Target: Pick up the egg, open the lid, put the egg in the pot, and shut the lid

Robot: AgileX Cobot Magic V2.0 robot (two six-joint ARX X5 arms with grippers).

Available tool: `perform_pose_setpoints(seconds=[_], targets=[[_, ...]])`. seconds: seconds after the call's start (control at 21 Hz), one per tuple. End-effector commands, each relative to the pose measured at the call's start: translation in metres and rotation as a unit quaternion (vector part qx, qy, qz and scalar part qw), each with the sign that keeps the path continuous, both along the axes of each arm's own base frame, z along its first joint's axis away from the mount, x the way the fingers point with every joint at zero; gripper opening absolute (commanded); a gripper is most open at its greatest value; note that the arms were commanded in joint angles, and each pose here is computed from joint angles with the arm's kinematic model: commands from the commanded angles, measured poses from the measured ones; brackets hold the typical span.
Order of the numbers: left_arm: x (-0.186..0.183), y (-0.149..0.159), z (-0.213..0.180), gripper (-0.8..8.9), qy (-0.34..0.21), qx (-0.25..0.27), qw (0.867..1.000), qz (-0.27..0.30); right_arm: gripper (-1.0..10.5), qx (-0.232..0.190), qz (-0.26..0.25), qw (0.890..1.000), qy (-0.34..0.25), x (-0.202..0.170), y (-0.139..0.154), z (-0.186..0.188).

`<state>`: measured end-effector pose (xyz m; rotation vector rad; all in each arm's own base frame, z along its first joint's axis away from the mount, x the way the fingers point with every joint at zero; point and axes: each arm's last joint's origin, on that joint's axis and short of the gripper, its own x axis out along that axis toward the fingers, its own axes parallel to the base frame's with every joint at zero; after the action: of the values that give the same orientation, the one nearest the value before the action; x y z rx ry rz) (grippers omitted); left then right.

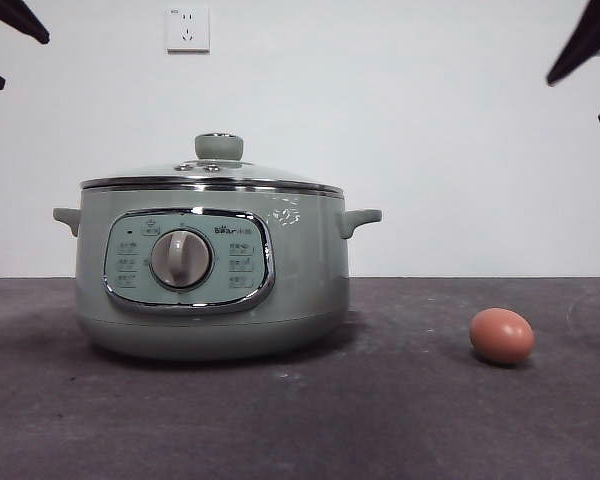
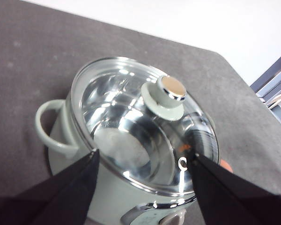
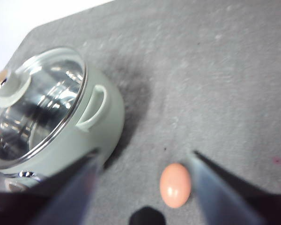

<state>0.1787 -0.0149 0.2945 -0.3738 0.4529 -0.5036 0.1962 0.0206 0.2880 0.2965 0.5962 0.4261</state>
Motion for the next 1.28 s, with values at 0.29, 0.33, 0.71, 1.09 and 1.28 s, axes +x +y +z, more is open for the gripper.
perform_pose_setpoints(seconds=[0.29,0.33,0.71,1.09,1.28], targets=[[-0.002,-0.010,0.028,3.23,-0.050,0.002,0.998,-0.032,4.7,-0.100,0.001,0.991,0.084,0.026,0.046,-0.025],[-0.002,-0.011,0.031,3.23,-0.052,0.002,0.998,-0.035,4.7,-0.116,0.005,0.988,0.101,0.032,0.054,-0.031],[-0.005,-0.019,0.031,3.23,-0.040,0.002,0.998,-0.056,4.7,-0.192,0.022,0.961,0.197,0.070,0.086,-0.088],[-0.005,-0.021,0.029,3.23,-0.032,0.006,0.998,-0.054,4.1,-0.212,0.034,0.946,0.243,0.083,0.093,-0.126],[-0.005,-0.021,0.029,3.23,-0.032,0.006,0.998,-0.054,1.8,-0.212,0.036,0.949,0.232,0.085,0.094,-0.127]])
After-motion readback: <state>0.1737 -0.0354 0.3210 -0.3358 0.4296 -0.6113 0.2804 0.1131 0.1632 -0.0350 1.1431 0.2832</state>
